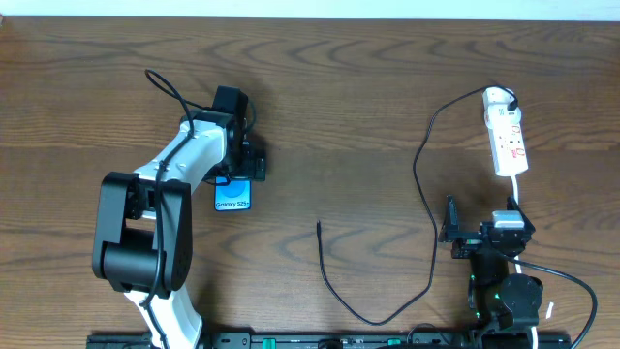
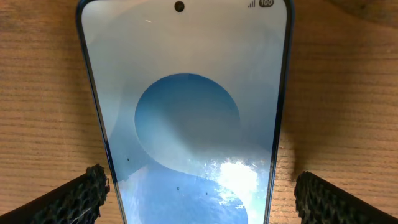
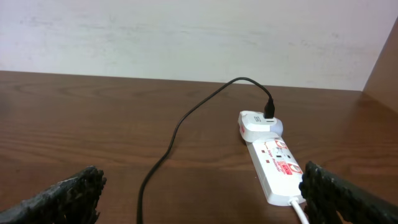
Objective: Plug charger to phone and switch on socket
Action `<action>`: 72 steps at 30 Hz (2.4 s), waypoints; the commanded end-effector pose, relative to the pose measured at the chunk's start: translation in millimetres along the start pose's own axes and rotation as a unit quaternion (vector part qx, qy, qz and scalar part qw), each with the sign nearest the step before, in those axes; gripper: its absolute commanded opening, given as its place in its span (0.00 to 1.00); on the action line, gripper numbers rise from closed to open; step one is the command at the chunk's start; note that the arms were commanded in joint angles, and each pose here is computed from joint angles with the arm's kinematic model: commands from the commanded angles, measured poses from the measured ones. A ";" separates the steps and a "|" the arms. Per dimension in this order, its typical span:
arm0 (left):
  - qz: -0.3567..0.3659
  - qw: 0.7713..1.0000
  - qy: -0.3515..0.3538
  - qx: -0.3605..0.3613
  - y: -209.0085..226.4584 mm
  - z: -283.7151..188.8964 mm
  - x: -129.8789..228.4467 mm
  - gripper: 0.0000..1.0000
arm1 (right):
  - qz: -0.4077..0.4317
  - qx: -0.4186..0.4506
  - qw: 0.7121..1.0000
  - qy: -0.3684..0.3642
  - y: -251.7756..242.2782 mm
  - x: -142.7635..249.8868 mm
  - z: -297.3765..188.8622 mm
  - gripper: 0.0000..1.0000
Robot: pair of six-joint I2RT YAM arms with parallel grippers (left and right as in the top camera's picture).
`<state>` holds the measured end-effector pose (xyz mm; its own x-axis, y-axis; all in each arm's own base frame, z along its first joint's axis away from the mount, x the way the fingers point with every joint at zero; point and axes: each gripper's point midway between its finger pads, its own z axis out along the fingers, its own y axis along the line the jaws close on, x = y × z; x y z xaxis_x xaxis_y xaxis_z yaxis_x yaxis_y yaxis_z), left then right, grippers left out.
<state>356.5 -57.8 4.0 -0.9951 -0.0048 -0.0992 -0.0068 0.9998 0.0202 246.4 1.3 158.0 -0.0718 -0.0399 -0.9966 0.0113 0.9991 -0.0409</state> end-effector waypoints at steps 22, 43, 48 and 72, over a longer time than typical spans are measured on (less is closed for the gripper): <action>-0.006 1.000 0.015 -0.004 3.3 10.0 9.5 0.98 | 0.004 -0.003 1.000 0.000 1.7 0.3 -0.3 0.99; -0.006 1.000 0.015 -0.004 3.4 13.6 11.6 0.98 | 0.004 -0.003 1.000 0.000 1.7 0.3 -0.3 0.99; -0.006 1.000 0.014 -0.004 3.5 14.3 12.0 0.98 | 0.004 -0.003 1.000 -0.001 1.7 0.2 -0.3 0.99; -0.006 1.000 0.014 -0.004 4.5 23.1 18.3 0.98 | 0.004 -0.003 1.000 0.000 1.7 0.5 -0.2 0.99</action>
<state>356.5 -60.6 -3.1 -0.9916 -0.0059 -0.1294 -0.0057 1.0000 -0.0022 246.4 1.3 158.0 -0.0718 -0.0399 -0.9966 0.0113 0.9991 -0.0409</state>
